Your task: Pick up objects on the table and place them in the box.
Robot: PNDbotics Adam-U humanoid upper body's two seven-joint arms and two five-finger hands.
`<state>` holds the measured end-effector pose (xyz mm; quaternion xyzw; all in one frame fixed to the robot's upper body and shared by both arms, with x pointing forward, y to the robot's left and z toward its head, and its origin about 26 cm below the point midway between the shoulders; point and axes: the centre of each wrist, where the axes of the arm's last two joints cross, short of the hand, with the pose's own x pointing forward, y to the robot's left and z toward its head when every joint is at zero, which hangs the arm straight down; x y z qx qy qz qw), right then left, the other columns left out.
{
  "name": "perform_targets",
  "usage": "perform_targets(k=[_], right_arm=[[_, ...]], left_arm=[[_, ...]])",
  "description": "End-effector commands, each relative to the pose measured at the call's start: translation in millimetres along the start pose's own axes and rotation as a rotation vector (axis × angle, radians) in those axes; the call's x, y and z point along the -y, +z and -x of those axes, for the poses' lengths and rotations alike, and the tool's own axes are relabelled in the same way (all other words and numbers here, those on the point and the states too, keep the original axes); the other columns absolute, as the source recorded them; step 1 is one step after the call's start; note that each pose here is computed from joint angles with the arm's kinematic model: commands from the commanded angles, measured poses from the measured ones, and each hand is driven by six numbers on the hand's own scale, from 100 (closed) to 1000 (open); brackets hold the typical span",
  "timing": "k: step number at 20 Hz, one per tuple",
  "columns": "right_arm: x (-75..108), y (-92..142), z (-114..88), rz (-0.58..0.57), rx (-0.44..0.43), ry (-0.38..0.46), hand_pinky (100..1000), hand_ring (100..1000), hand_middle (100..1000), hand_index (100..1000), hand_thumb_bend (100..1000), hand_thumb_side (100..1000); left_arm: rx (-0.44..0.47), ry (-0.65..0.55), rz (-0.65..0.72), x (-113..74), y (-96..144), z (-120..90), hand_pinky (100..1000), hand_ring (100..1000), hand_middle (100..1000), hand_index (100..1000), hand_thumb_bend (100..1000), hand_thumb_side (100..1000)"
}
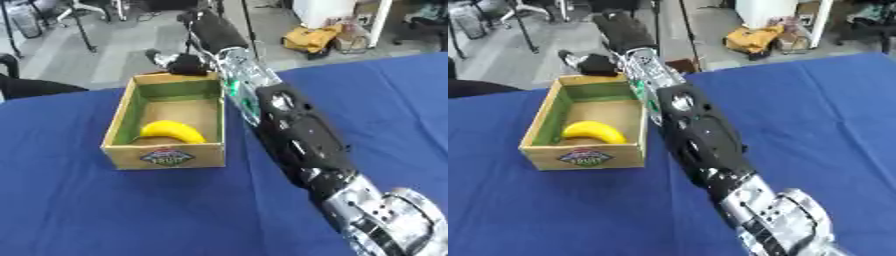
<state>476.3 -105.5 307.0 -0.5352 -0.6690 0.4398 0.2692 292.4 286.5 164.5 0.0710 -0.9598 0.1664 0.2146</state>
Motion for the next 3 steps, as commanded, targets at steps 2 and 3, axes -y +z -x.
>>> perform_targets(k=[2, 3], right_arm=[[45.4, 9, 22, 0.2, -0.009, 0.047, 792, 989, 930, 956, 459, 1000], [50.6, 14, 28, 0.226, -0.014, 0.057, 789, 986, 928, 957, 455, 1000]], left_arm=[[0.037, -0.01, 0.006, -1.5, -8, -6, 308, 765, 782, 720, 100, 827], [0.039, -0.012, 0.005, -1.9, -8, -6, 308, 765, 782, 720, 100, 827]])
